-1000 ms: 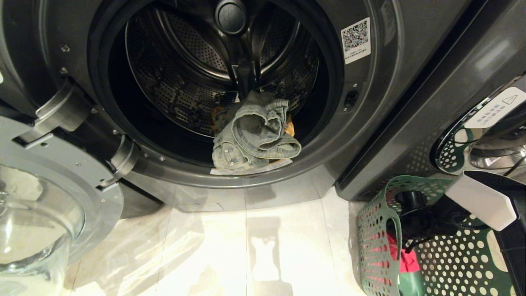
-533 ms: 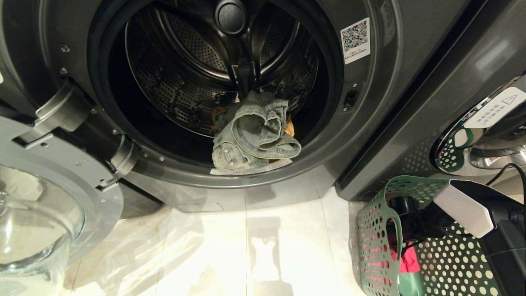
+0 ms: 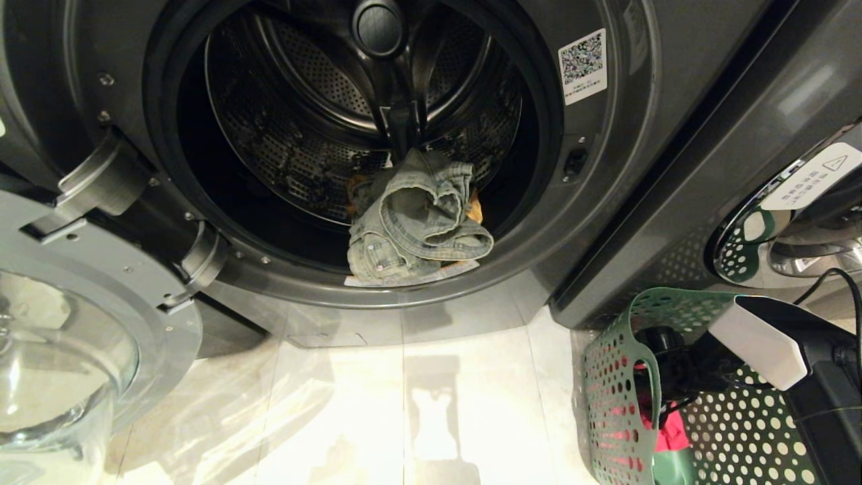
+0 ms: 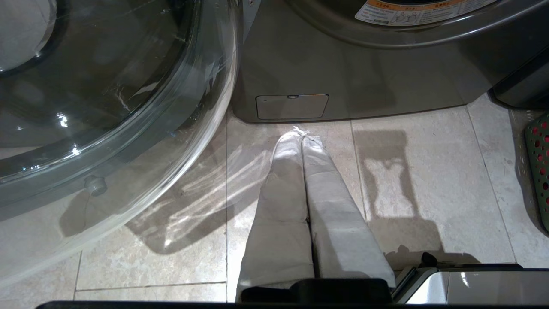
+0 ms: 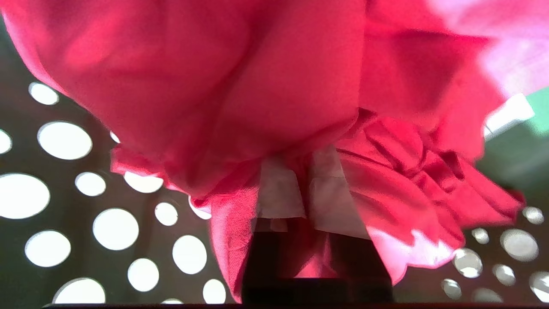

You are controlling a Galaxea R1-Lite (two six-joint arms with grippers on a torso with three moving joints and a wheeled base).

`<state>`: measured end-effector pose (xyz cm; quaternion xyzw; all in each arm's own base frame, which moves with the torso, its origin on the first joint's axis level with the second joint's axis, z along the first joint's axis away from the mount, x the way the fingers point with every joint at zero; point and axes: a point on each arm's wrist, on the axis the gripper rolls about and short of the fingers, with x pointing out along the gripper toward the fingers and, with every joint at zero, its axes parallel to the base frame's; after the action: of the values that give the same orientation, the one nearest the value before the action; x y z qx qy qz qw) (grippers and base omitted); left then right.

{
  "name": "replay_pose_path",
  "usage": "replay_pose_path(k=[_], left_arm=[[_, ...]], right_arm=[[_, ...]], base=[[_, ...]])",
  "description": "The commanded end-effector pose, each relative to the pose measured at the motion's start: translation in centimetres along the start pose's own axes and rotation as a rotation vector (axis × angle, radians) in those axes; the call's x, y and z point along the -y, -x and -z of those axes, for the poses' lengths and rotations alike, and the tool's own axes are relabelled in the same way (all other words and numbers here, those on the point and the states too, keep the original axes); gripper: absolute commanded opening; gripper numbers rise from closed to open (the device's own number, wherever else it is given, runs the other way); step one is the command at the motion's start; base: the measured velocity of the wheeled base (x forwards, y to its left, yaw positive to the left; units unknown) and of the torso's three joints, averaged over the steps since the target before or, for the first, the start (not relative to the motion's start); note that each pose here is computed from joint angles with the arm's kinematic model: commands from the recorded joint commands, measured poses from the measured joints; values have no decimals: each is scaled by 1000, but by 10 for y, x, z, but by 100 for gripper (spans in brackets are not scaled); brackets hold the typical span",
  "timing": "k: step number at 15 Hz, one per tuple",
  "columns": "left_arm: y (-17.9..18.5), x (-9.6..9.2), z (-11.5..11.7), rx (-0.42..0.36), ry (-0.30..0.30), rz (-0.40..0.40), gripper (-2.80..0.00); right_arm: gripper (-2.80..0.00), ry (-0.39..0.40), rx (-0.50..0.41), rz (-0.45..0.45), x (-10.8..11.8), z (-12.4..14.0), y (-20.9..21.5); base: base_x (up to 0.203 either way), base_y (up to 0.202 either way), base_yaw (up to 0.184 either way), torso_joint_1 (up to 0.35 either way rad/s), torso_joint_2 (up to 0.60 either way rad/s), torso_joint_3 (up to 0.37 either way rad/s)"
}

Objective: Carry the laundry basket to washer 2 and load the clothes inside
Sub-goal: Place the clothes into the washing machine

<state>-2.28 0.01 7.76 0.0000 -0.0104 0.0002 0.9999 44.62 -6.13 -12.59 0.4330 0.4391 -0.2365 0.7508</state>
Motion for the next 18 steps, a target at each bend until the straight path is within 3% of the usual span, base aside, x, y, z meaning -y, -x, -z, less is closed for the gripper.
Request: replay_pose_path(k=[1, 6, 11, 14, 18], left_arm=[[-1, 0, 2, -7, 0, 0, -280], [-1, 0, 2, -7, 0, 0, -280], [-1, 0, 2, -7, 0, 0, -280], [-1, 0, 2, -7, 0, 0, -280], [-1, 0, 2, -7, 0, -1, -280]], right_arm=[[-280, -8, 2, 2, -4, -4, 10], [-280, -39, -60, 86, -6, -17, 78], [-280, 28, -32, 49, 5, 6, 210], [-280, 151, 109, -10, 20, 31, 299], [-280, 404, 449, -94, 52, 72, 407]], base=[[0, 0, 0, 0, 0, 0], [0, 0, 0, 0, 0, 0], [0, 0, 0, 0, 0, 0], [0, 0, 0, 0, 0, 0], [0, 0, 0, 0, 0, 0]])
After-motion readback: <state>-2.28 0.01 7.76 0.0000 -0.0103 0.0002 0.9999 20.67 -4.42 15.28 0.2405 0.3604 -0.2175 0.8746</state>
